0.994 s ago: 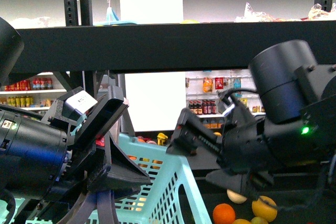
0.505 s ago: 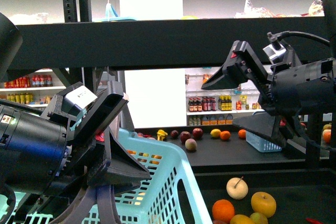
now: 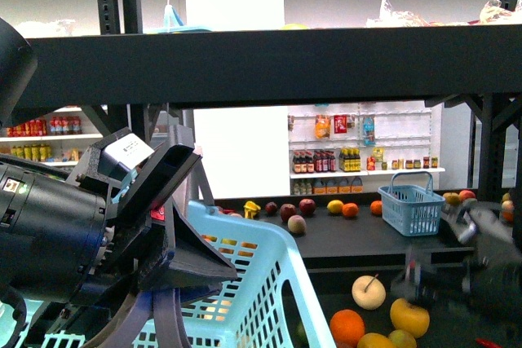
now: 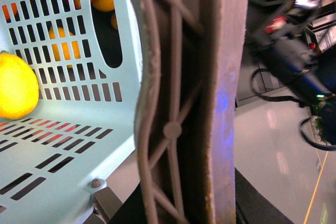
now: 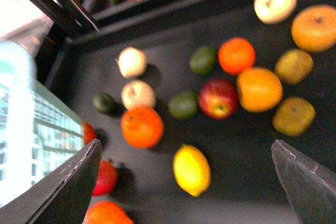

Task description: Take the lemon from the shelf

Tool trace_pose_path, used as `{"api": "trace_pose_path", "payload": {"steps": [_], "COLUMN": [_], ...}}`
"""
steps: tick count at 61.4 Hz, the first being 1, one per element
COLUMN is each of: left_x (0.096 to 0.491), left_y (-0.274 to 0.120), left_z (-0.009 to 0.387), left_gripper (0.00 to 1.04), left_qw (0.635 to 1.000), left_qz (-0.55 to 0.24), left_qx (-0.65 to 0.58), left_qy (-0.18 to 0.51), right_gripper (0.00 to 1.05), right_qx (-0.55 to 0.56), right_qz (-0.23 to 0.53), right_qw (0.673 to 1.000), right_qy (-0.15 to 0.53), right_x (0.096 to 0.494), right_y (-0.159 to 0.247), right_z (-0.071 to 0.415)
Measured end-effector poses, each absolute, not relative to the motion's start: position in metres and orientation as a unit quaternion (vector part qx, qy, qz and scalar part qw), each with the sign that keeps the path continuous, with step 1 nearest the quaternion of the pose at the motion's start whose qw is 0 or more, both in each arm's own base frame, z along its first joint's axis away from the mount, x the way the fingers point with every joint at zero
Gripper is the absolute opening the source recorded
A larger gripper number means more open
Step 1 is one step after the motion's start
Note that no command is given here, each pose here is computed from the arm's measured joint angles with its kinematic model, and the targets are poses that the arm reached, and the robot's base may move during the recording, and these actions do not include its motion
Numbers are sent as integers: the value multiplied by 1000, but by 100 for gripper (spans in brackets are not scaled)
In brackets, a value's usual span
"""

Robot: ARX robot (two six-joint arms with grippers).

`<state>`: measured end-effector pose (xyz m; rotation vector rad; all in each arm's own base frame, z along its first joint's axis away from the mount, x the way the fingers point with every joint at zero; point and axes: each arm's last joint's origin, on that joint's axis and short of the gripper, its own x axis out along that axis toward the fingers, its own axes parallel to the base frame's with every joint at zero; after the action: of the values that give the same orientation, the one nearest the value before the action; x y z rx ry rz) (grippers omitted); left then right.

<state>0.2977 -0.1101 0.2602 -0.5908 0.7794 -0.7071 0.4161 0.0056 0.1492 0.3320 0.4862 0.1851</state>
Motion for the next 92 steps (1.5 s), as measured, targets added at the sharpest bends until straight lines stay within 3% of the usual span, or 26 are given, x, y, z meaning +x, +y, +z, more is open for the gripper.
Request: {"api": "trace_pose_path", "payload": {"steps": [9,32,56,92], "left_x": [298,298,298,298], "left_y": [-110,-110,-110,-110], "left_z": [260,260,260,260], "left_gripper": [17,17,17,17], "left_qw": [824,824,824,824], "left_qz": [-331,-332,-332,-332], "left_qx": [-277,-278,-278,-278], "left_qy": [366,366,366,366], "right_gripper": [97,97,97,97], "right_qx": [102,-39,-80,-78], "right_qz": [97,136,134,120], "right_qw": [945,920,916,915], "right_qy": [296,366,370,378], "right_x": [432,466,500,521], "right_y": [26,83,101,123], "right_z": [87,-7,-50,-71]}}
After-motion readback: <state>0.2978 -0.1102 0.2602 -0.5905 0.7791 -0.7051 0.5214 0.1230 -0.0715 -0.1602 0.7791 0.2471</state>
